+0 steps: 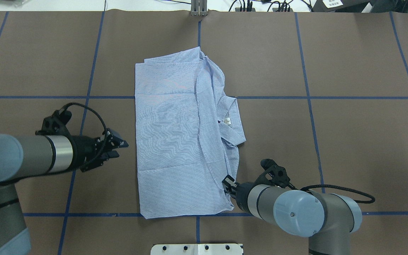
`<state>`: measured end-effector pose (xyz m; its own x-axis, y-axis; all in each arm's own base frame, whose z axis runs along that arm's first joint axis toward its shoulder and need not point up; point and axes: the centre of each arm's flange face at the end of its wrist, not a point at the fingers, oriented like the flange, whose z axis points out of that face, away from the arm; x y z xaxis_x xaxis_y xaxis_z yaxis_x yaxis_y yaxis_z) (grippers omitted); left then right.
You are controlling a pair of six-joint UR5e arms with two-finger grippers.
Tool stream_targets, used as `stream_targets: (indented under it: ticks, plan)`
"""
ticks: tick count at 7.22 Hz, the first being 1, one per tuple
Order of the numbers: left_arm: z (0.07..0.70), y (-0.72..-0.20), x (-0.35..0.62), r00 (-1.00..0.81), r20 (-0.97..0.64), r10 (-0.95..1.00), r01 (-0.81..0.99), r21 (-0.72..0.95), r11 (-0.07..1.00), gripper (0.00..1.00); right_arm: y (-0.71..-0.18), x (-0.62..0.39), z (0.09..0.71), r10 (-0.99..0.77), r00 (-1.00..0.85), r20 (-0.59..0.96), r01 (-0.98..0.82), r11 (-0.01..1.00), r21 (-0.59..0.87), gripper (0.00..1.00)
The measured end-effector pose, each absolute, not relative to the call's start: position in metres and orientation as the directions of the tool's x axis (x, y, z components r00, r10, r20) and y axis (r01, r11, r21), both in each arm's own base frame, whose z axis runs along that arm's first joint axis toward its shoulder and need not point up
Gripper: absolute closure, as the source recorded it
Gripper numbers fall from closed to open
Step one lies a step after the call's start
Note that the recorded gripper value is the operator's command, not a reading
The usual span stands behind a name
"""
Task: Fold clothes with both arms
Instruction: 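Lower both grippers to the shirt end nearest the robot and grasp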
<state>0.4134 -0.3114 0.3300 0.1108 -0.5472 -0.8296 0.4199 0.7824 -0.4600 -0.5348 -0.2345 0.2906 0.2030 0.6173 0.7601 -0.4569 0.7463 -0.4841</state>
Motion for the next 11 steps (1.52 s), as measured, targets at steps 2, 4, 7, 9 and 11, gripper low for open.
stream_targets:
  ticks: [2, 4, 7, 9, 11]
  plan:
    - [0.332, -0.246, 0.457, 0.124, -0.788, -0.603, 0.404, -0.515, 0.756, 0.50, -0.231, -0.535, 0.291, 0.615, 0.203, 0.762, -0.458, 0.748, -0.481, 1.00]
    - [0.324, -0.221, 0.486, 0.151, -0.774, -0.615, 0.399, -0.522, 0.754, 0.46, -0.230, -0.536, 0.291, 0.614, 0.204, 0.763, -0.457, 0.749, -0.480, 1.00]
    - [0.327, -0.217, 0.496, 0.169, -0.768, -0.617, 0.403, -0.518, 0.755, 0.46, -0.230, -0.536, 0.290, 0.613, 0.203, 0.763, -0.457, 0.749, -0.480, 1.00]
    - [0.333, -0.212, 0.501, 0.183, -0.762, -0.621, 0.405, -0.517, 0.754, 0.46, -0.230, -0.535, 0.289, 0.613, 0.201, 0.764, -0.456, 0.749, -0.481, 1.00]
    - [0.334, -0.203, 0.505, 0.190, -0.752, -0.631, 0.395, -0.530, 0.750, 0.49, -0.230, -0.535, 0.289, 0.613, 0.201, 0.764, -0.456, 0.749, -0.481, 1.00]
